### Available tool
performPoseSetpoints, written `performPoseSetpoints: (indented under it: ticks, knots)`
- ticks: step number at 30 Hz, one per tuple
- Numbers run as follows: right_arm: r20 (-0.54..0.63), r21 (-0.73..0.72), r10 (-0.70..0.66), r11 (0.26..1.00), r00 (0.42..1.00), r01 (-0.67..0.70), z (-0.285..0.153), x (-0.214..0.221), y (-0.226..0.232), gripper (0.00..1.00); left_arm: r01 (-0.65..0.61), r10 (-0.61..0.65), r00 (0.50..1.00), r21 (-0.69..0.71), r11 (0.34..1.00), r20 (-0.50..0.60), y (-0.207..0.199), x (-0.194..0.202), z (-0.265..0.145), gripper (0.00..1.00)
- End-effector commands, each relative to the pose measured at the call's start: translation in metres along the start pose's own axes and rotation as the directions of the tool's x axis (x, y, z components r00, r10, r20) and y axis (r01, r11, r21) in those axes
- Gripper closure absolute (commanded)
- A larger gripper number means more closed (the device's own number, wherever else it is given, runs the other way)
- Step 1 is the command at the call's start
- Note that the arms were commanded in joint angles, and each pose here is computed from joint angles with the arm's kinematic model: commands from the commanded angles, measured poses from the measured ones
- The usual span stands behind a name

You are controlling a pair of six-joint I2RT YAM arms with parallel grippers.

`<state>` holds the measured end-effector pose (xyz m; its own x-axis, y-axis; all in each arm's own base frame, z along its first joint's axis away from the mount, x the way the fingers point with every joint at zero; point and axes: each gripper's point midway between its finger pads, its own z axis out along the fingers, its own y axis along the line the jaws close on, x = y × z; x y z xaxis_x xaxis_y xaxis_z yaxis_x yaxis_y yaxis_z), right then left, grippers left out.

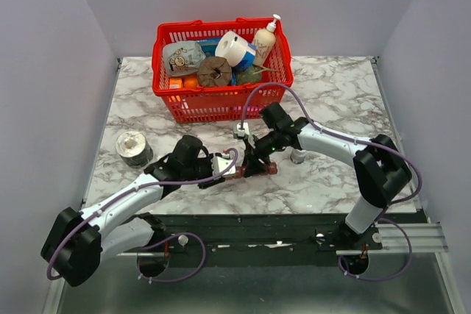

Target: Sort the pills into containers

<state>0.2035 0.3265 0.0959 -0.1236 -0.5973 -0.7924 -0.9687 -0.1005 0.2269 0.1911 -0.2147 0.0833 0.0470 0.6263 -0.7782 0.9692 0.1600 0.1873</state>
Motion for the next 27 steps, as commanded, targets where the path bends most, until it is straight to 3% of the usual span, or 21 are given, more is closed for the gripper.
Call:
performPoseSetpoints:
  ticks: [1, 8, 11, 15, 18, 23, 27]
  knots:
    - [0.038, -0.198, 0.228, 0.956, 0.973, -0.216, -0.001, -0.010, 0.028, 0.78, -0.098, 0.100, 0.995, -0.094, 0.991, 0.019, 0.021, -0.016, -0.011, 0.94]
    - [0.070, -0.223, 0.289, 0.937, 0.955, -0.268, -0.010, -0.016, 0.024, 0.74, -0.114, 0.116, 0.993, -0.080, 0.990, 0.023, 0.019, -0.019, -0.012, 0.94]
    - [0.063, -0.197, 0.303, 0.938, 0.951, -0.286, -0.009, -0.017, 0.018, 0.62, -0.114, 0.117, 0.993, -0.064, 0.991, 0.035, 0.018, -0.022, -0.010, 0.94]
    - [0.058, -0.043, 0.276, 0.961, 0.959, -0.274, -0.011, -0.015, -0.006, 0.38, -0.120, 0.122, 0.992, -0.040, 0.992, 0.045, 0.013, -0.024, -0.007, 0.94]
    - [0.087, 0.091, 0.215, 0.971, 0.973, -0.223, -0.023, -0.024, -0.022, 0.32, -0.123, 0.125, 0.991, -0.035, 0.992, 0.055, 0.011, -0.026, -0.007, 0.94]
    - [0.106, 0.214, 0.154, 0.961, 0.982, -0.174, -0.035, -0.029, -0.035, 0.34, -0.115, 0.116, 0.992, -0.014, 0.993, 0.058, 0.007, -0.025, -0.005, 0.94]
    - [0.101, 0.306, 0.133, 0.939, 0.986, -0.158, -0.043, -0.028, -0.048, 0.45, -0.109, 0.110, 0.992, -0.009, 0.994, 0.062, 0.005, -0.026, -0.005, 0.94]
